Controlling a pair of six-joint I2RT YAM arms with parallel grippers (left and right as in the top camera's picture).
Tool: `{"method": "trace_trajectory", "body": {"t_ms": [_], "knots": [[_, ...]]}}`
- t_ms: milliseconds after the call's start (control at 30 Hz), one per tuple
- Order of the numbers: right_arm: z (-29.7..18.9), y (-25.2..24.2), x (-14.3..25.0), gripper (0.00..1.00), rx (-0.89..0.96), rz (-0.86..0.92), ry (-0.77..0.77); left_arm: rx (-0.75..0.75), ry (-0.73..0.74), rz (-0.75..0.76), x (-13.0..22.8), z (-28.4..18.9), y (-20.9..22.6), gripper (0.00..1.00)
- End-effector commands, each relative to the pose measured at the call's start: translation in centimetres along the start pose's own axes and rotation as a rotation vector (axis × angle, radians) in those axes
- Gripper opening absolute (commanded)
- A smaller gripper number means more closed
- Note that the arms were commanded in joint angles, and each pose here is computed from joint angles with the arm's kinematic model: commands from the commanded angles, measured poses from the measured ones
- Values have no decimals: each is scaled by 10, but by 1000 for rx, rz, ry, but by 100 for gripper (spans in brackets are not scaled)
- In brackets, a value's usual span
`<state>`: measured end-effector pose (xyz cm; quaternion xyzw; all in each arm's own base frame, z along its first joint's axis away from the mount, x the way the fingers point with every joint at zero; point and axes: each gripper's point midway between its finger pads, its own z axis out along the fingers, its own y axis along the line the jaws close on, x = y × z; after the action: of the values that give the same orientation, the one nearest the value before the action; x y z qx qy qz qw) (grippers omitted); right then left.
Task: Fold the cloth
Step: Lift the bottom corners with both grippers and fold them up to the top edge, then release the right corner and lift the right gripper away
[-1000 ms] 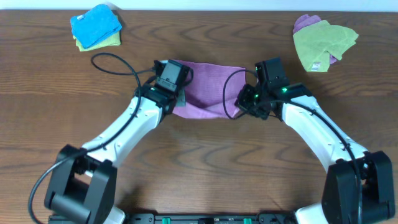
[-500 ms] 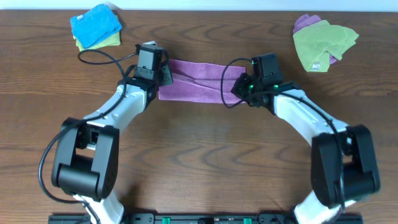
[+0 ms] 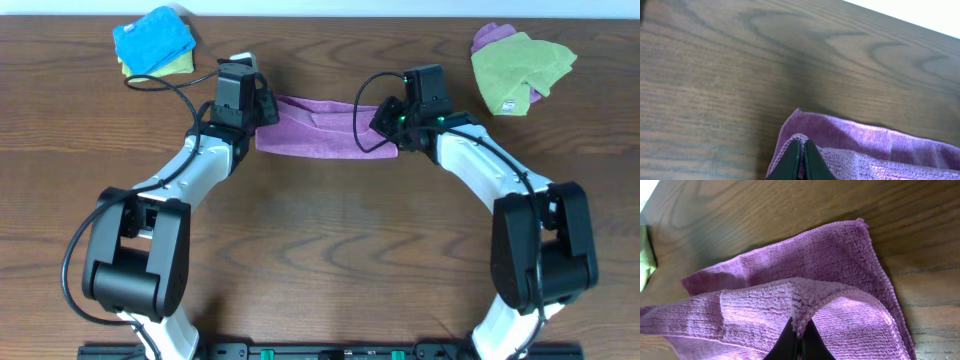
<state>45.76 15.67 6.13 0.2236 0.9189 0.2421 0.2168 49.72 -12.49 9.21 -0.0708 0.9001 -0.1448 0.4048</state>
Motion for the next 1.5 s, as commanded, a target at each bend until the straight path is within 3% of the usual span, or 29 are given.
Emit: {"method": "trace_trajectory", "body": {"t_ms": [0, 400, 867, 1467], "knots": [[4, -7, -14, 1, 13, -2, -27, -4, 18, 16, 9, 14, 5, 6], [12, -6, -50, 2, -33, -63, -132, 47, -20, 74, -22, 46, -13, 6], [19, 4, -72, 1, -88, -94, -219, 26, -48, 72, -39, 65, 2, 6], [26, -35, -27, 2, 57, -39, -25, -1, 230, 51, 27, 59, 14, 6]]}}
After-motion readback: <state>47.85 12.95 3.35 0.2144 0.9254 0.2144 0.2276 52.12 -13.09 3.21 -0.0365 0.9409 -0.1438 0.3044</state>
